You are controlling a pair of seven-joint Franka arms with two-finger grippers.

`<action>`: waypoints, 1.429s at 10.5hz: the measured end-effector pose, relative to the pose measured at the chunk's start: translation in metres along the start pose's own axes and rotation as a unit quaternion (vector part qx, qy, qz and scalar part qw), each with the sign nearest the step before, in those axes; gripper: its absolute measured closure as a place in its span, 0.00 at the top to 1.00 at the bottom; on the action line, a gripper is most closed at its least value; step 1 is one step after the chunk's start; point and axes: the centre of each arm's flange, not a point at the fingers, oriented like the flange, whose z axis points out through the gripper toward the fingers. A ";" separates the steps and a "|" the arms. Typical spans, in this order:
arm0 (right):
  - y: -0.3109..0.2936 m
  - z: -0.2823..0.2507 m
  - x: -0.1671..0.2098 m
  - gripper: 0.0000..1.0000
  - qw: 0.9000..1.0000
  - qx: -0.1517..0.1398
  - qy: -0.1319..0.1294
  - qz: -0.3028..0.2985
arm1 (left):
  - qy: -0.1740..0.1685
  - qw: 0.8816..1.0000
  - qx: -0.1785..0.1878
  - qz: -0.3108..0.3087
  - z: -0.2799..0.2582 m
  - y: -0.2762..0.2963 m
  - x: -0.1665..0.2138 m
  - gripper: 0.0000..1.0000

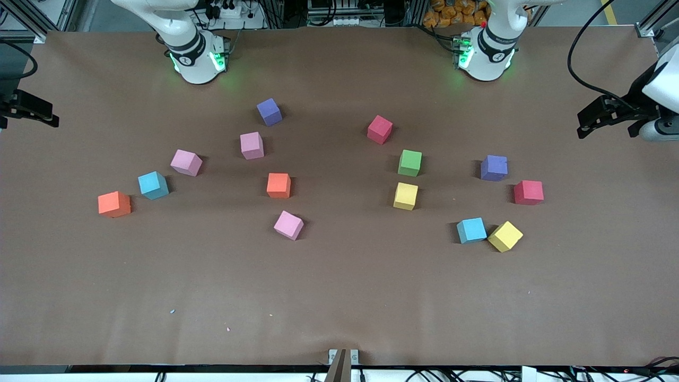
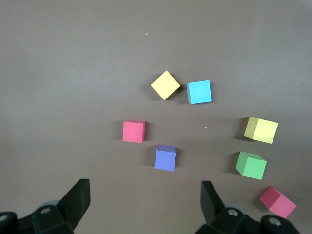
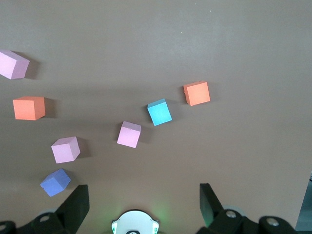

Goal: Arrange 11 blocks into digit 3

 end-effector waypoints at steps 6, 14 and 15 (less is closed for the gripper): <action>-0.028 0.000 0.002 1.00 0.999 0.008 -0.002 -0.043 | -0.060 0.996 -0.042 -0.049 0.055 0.128 0.002 1.00; -0.094 0.016 0.009 1.00 0.994 0.034 -0.020 -0.104 | -0.101 0.983 0.000 -0.156 0.215 0.336 -0.089 1.00; -0.105 0.018 0.011 1.00 0.993 0.033 -0.020 -0.112 | -0.105 0.977 0.012 -0.187 0.234 0.348 -0.107 1.00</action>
